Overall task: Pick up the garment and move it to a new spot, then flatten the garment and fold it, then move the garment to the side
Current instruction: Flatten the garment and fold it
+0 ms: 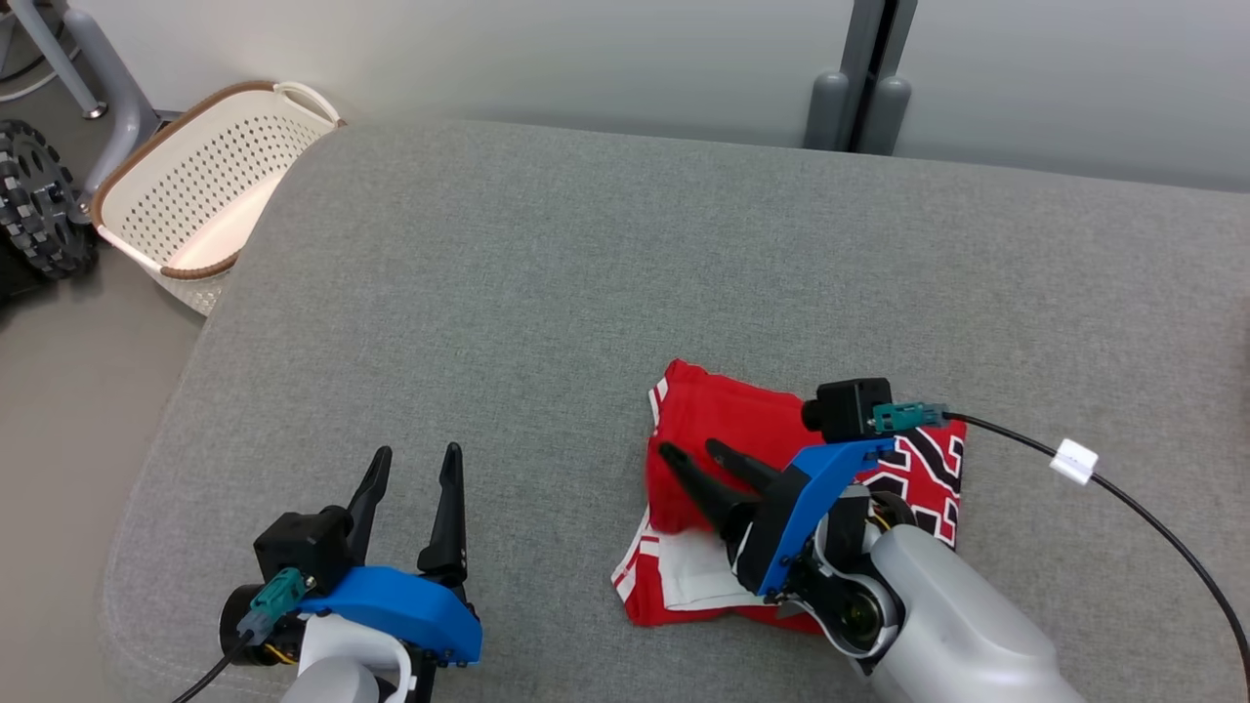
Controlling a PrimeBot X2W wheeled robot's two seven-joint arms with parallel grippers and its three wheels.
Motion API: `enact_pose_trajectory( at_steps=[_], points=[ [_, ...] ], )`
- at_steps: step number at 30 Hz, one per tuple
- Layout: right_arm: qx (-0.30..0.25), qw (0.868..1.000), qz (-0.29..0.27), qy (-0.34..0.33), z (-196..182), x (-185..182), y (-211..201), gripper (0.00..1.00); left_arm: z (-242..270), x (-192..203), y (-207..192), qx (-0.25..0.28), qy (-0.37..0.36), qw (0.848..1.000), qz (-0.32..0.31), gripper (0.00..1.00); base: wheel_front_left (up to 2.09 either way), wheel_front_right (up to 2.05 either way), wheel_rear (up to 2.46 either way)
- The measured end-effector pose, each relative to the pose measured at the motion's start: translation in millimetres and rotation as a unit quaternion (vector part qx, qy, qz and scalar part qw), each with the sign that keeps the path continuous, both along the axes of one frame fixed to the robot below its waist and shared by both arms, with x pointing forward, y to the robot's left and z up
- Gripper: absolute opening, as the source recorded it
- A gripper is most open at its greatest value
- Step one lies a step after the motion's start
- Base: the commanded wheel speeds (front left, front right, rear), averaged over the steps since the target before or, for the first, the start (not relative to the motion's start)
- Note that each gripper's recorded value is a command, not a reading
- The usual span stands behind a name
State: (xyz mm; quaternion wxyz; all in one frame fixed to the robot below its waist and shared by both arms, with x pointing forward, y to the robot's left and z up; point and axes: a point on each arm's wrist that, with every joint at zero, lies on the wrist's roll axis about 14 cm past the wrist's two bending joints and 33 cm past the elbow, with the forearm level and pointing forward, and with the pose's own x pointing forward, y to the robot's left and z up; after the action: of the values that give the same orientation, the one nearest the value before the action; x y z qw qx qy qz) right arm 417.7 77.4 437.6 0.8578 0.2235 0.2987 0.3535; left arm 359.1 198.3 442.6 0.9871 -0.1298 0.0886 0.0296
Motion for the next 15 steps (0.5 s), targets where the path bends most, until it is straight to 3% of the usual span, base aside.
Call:
enact_pose_trajectory(
  at_steps=[8,15],
  points=[
    [0.034,0.998,-0.021,-0.052,31,9,1,1.00,3,4,-10,-0.002,-0.006,1.000,-0.016,1.00,0.00,0.00,0.00],
    [0.002,0.982,-0.095,-0.161,51,43,-40,1.00,7,12,-25,0.000,-0.016,0.999,-0.040,1.00,0.00,0.00,0.00]
  ],
)
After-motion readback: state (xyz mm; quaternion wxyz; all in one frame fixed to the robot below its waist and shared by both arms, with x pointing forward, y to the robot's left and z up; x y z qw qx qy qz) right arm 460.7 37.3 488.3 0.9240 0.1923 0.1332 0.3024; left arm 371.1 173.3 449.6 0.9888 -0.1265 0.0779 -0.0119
